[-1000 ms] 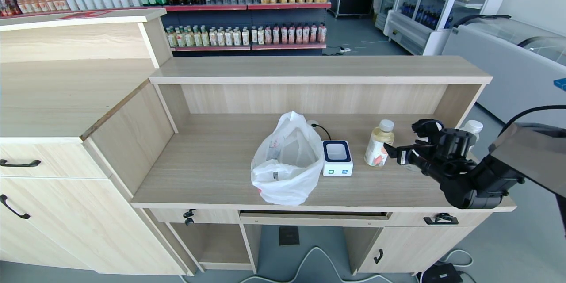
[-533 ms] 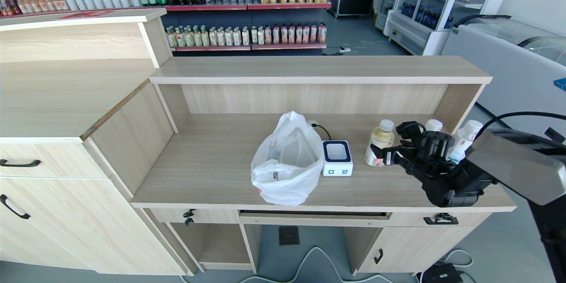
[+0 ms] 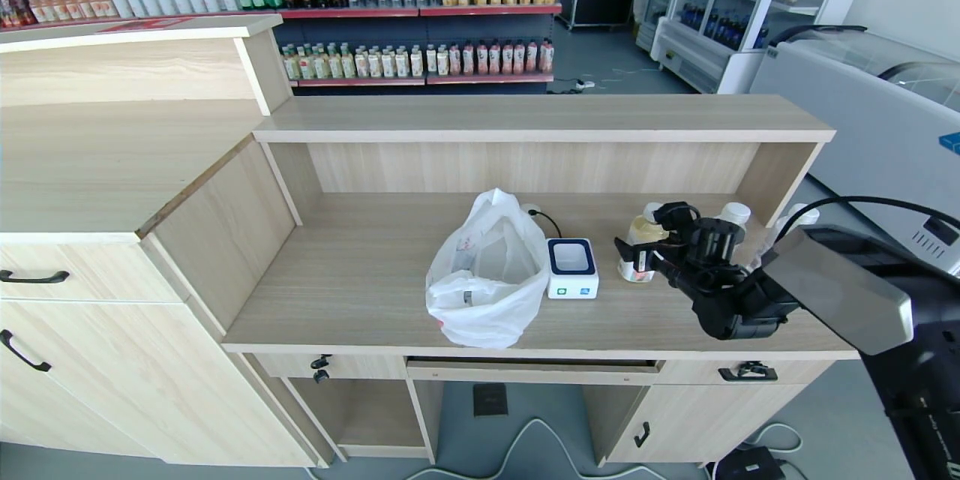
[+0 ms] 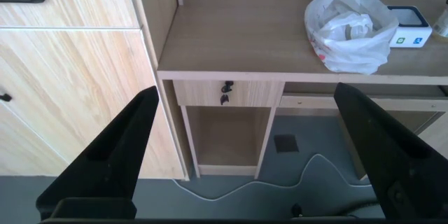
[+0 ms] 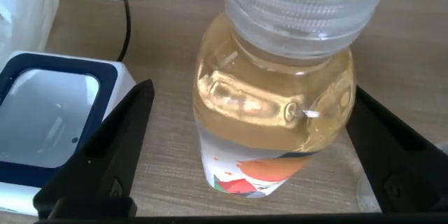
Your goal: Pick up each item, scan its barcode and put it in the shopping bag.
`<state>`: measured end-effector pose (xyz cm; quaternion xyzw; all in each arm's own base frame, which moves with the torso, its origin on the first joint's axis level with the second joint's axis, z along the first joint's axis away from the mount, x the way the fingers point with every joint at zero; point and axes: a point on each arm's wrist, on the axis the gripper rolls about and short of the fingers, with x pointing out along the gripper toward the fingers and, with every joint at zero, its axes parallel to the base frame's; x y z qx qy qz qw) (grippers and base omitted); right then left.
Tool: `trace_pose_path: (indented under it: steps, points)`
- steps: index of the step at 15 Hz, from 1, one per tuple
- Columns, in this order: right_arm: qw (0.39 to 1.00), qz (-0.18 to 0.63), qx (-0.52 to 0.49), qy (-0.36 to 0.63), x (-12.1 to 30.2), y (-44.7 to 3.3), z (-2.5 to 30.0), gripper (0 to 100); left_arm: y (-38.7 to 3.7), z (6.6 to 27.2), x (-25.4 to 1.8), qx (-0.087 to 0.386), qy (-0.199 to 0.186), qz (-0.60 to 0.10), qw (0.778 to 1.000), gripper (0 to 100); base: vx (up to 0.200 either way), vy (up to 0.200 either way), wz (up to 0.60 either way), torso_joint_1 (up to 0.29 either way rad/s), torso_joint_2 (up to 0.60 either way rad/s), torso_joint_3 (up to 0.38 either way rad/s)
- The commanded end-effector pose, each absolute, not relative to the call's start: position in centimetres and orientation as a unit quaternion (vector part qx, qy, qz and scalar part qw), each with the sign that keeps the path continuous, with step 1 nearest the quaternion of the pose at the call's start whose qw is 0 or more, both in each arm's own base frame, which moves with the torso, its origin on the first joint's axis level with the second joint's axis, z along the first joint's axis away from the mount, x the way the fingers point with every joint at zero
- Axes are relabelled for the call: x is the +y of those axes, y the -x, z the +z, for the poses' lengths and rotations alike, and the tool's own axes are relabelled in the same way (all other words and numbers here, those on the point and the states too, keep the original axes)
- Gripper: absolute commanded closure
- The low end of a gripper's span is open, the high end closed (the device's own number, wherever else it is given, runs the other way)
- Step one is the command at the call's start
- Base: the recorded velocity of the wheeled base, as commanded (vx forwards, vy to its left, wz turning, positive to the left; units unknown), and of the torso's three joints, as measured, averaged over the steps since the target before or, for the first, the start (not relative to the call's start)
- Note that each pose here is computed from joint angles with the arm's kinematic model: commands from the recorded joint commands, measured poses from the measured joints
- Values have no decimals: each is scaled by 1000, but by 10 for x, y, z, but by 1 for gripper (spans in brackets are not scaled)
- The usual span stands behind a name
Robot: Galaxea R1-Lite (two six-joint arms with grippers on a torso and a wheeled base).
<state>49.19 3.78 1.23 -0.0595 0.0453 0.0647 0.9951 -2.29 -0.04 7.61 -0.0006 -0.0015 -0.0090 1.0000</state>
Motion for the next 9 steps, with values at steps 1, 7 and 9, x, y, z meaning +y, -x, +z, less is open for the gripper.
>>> trace_pose_path:
  steps: [1, 7, 9]
  points:
    - [995, 67, 44, 59, 40, -496, 5, 0, 23, 76, 0, -2, 1, -9, 1000, 0, 0, 0, 0, 0, 0, 0]
    - [995, 72, 43, 61, 45, -508, -4, 0, 23, 76, 0, -2, 2, -9, 1000, 0, 0, 0, 0, 0, 0, 0]
    - [994, 76, 41, 61, 49, -513, -2, 0, 23, 76, 0, -1, 1, -9, 1000, 0, 0, 0, 0, 0, 0, 0]
